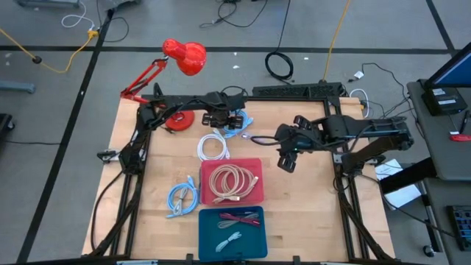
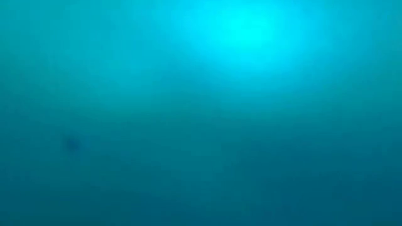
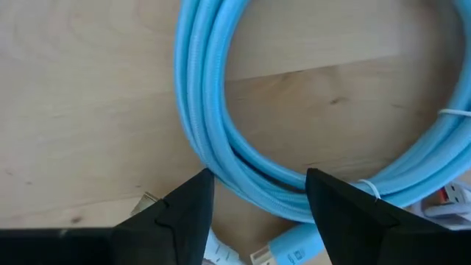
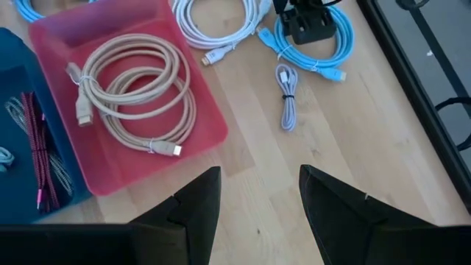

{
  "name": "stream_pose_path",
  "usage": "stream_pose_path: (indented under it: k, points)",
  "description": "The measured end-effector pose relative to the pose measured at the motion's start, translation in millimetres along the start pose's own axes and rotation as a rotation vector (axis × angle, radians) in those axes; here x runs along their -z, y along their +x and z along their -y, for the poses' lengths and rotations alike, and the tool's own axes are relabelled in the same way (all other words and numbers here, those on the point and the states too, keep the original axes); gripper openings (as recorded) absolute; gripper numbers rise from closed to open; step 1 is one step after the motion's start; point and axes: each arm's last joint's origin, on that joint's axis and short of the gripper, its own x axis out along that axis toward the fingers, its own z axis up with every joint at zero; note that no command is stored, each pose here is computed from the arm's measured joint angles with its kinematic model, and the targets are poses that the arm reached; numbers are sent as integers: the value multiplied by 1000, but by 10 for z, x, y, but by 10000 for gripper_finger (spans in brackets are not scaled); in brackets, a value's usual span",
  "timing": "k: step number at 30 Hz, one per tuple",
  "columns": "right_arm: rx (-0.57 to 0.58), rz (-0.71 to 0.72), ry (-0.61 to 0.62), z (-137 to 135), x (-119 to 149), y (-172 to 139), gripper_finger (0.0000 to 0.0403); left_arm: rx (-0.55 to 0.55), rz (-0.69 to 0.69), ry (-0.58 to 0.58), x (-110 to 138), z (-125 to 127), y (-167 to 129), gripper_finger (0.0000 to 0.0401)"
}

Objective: Pick & Place USB Port
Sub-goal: Put the top blue HDMI cable into the red bin

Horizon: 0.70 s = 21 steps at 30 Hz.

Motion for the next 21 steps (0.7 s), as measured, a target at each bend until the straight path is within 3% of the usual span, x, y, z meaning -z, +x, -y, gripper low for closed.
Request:
stream_pose_path:
  k: [3,9,15,21]
  points:
    - [-7,10,-7,-2,15,-37,180,-2,-6,-13,2,-4,7,179]
    - [-16,24,-8,4,19,-69,180,18,-39,26,9,0,20,21]
    - [-18,30,-6,14,24,-89,180,27,9,36,60,34,-93,10]
    - [-15,37,-4,17,23,-96,180,142,156,51,82,156,-658,10]
